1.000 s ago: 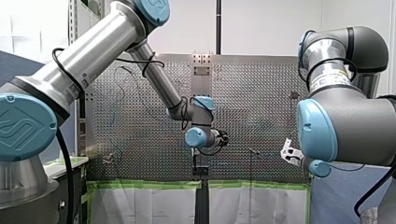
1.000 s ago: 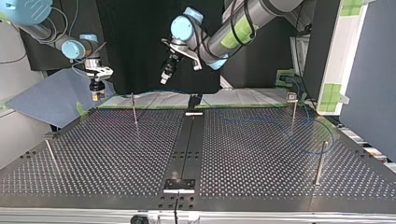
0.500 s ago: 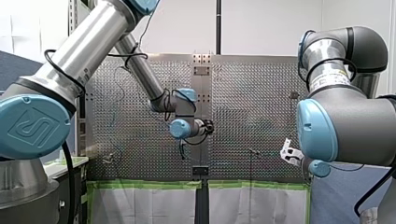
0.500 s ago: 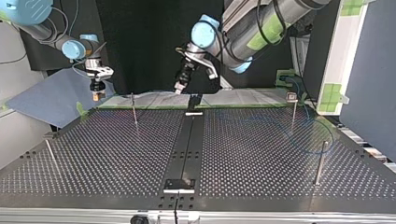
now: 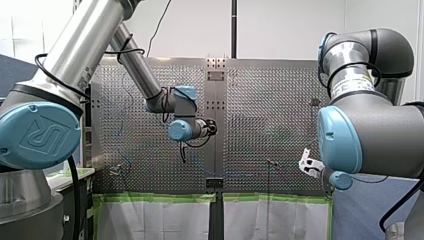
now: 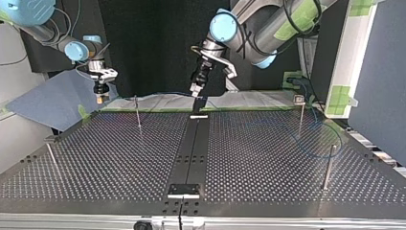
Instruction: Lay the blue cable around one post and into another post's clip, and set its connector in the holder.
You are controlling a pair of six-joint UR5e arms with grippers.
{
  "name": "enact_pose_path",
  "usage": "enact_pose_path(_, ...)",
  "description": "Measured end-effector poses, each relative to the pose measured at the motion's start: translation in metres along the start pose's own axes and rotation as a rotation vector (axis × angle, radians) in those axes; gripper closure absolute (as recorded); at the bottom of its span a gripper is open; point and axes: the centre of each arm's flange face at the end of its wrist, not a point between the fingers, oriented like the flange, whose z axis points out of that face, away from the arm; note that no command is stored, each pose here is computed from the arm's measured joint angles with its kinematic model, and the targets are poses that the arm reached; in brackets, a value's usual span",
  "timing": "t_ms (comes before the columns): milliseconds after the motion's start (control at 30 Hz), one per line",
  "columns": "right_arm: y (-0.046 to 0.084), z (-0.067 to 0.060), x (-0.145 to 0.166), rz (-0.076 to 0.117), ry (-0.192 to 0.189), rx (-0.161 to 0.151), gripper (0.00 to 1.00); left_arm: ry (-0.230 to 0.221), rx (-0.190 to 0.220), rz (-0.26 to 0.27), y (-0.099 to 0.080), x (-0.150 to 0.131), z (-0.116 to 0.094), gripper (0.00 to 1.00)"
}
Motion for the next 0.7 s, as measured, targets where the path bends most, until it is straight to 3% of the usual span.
enact_pose_path(700, -0.006, 0.001, -0.002, -0.002, 0.000, 0.010, 0.98, -0.022, -0.005, -0.009, 0.005, -0.032, -0.069, 0.01)
